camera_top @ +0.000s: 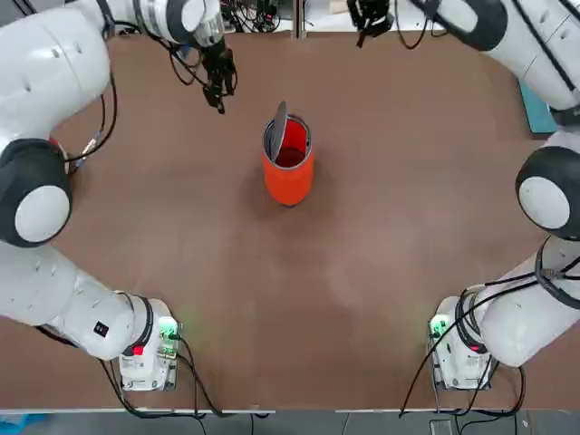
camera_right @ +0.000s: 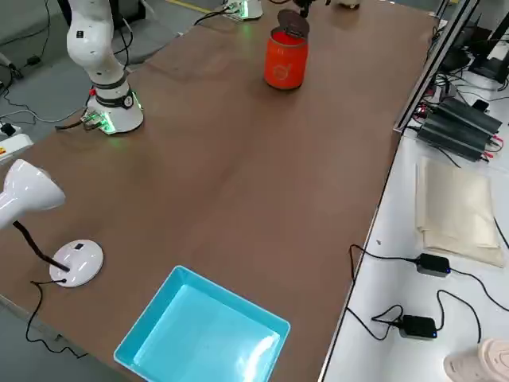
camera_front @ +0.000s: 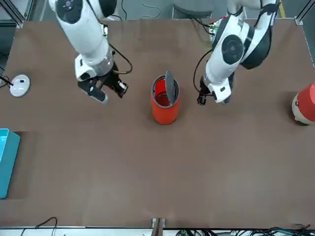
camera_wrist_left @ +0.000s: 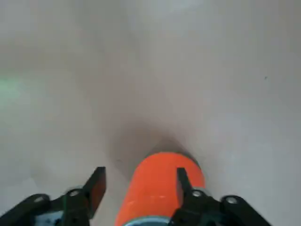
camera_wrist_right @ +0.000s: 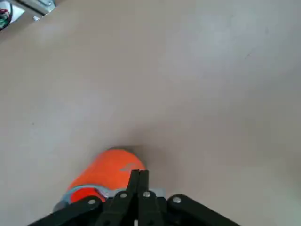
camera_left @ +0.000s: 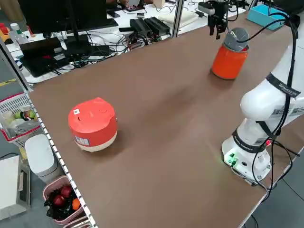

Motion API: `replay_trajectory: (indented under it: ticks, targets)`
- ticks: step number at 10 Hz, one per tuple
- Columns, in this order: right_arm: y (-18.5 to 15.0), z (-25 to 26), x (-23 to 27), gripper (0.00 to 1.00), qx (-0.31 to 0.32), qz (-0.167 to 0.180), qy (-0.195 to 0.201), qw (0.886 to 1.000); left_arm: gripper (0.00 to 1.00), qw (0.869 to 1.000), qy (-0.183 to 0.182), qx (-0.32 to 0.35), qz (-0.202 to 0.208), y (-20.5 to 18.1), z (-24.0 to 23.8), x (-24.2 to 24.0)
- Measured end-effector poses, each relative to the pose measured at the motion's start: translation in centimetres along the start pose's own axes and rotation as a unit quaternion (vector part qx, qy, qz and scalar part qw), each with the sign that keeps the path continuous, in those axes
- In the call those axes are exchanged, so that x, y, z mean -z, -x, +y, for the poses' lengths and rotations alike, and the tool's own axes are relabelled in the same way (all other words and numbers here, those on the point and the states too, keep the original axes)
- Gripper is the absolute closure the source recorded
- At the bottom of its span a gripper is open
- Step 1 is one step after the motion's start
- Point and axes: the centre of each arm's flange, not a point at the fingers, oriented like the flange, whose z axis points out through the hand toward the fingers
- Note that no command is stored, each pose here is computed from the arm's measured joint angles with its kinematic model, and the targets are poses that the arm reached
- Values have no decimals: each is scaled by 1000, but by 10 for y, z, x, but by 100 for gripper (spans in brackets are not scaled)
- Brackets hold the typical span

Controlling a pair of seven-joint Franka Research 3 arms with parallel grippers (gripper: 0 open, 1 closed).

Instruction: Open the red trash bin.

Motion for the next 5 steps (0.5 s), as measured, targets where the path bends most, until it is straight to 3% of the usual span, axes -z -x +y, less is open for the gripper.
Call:
replay_trajectory:
  ticks: [1, 2, 5]
  targets:
    - [-28, 26, 12, 99, 10, -2, 5, 1000, 9, 1000, 12, -9, 12, -29, -7, 23]
    - [-54, 54, 26, 99, 23, -6, 11, 1000, 0, 999, 25, -16, 28, -57, -14, 43]
    - [-110, 145, 61, 99, 90, -37, 30, 995, 0, 995, 13, -81, 58, -109, -27, 79]
